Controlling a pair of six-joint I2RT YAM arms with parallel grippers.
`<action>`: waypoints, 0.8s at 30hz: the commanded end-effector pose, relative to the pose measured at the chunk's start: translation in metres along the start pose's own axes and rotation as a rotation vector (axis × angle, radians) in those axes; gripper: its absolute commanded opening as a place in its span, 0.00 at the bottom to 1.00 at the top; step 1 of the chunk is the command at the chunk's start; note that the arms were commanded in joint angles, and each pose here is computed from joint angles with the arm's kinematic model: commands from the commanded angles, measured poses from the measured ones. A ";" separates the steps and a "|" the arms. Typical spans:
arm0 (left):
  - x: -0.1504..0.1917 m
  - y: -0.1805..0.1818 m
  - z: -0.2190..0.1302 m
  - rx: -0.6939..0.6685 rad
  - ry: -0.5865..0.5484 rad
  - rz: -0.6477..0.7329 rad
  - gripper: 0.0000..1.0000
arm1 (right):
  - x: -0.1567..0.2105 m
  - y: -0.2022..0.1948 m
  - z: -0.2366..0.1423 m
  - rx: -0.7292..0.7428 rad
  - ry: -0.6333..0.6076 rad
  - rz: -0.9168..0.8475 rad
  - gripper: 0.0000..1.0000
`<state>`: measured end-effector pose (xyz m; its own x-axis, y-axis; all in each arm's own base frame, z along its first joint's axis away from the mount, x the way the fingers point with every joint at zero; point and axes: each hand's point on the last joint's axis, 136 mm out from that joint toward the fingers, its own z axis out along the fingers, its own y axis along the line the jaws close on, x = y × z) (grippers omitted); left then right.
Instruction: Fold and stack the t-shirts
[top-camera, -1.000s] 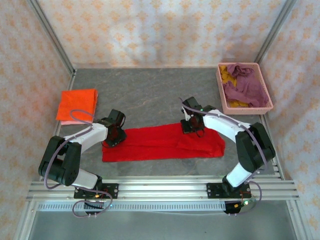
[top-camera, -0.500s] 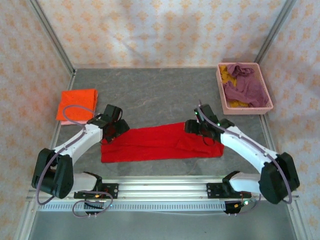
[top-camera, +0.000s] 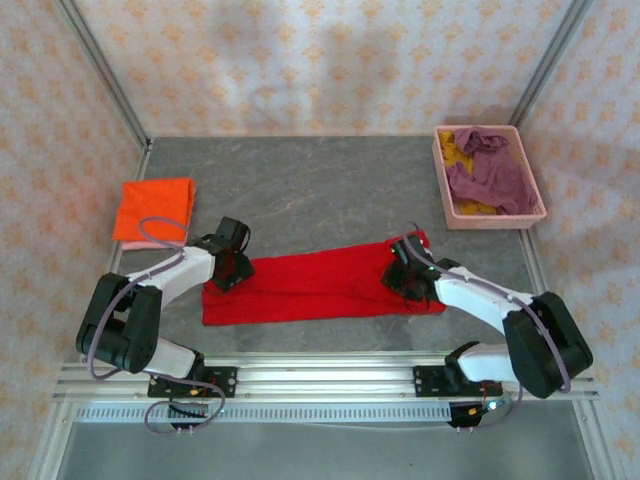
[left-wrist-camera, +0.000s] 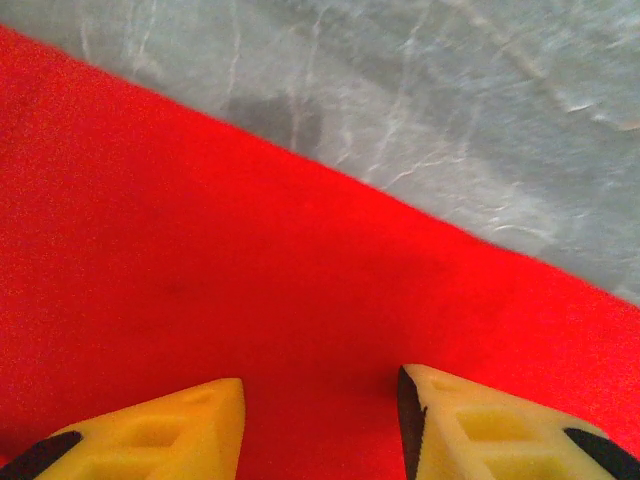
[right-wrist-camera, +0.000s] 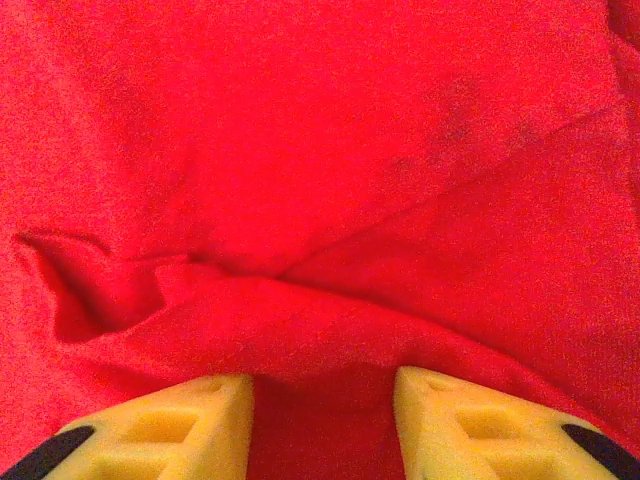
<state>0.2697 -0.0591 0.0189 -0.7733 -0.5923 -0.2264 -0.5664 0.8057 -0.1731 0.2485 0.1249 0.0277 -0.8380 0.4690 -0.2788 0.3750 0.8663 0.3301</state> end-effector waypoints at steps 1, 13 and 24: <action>0.003 0.004 0.008 -0.010 -0.002 -0.005 0.44 | -0.024 -0.004 0.007 0.035 -0.063 0.029 0.41; 0.022 0.014 0.023 -0.037 0.046 -0.048 0.44 | -0.100 0.037 0.067 0.102 -0.020 -0.114 0.42; 0.007 0.006 -0.008 0.018 -0.051 -0.048 0.46 | -0.189 0.134 0.113 -0.003 -0.067 -0.189 0.45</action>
<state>0.2725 -0.0652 0.0220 -0.7082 -0.6511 -0.2731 -0.5922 0.7584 -0.2725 0.4963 0.1774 0.0390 -0.8359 0.3436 -0.4281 0.2134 0.9219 0.3233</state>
